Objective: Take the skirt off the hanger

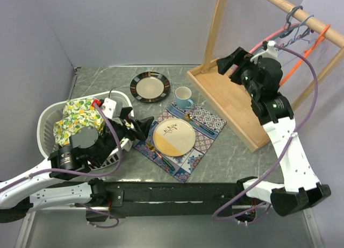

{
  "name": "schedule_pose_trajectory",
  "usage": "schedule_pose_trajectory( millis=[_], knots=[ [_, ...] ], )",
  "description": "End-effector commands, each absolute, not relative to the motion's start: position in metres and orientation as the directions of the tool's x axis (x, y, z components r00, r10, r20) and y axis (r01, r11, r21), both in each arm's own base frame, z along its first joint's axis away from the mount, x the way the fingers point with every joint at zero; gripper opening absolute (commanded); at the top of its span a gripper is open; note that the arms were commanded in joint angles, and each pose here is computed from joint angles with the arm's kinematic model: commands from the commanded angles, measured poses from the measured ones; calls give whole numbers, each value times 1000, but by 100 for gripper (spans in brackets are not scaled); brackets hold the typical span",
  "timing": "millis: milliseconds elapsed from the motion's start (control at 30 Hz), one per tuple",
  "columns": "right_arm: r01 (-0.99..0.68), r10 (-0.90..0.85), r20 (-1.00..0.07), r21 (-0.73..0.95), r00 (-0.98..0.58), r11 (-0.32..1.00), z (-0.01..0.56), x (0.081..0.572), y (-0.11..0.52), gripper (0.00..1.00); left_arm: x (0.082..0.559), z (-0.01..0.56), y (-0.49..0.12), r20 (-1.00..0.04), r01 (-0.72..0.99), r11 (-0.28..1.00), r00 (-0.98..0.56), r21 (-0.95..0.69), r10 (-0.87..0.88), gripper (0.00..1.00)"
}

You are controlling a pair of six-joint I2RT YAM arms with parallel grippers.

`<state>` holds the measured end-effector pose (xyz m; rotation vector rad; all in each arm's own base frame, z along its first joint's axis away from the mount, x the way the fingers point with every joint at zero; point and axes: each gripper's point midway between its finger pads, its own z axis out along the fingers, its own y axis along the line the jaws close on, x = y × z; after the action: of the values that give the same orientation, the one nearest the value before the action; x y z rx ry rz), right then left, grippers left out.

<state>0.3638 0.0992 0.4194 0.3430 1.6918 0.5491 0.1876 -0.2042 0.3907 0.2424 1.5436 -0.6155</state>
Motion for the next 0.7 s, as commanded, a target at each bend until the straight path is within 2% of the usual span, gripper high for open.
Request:
schedule_pose_trajectory(
  millis=[0, 167, 300, 500, 667],
  knots=[
    [-193, 498, -862, 506, -89, 841, 472, 377, 110, 100, 187, 410, -193, -964, 502, 828, -47, -250, -262, 97],
    [-193, 476, -877, 479, -63, 857, 490, 397, 111, 100, 188, 411, -189, -970, 497, 838, -30, -225, -242, 97],
    [-121, 493, -866, 500, -88, 857, 490, 403, 104, 100, 187, 410, -189, -971, 506, 835, -24, -216, -237, 97],
    [-15, 518, -845, 524, -137, 852, 474, 380, 89, 100, 189, 418, -189, -963, 492, 836, -18, -243, -269, 97],
    [-94, 508, -848, 524, -153, 846, 474, 350, 95, 100, 192, 424, -189, -948, 478, 832, -8, -283, -318, 97]
  ],
)
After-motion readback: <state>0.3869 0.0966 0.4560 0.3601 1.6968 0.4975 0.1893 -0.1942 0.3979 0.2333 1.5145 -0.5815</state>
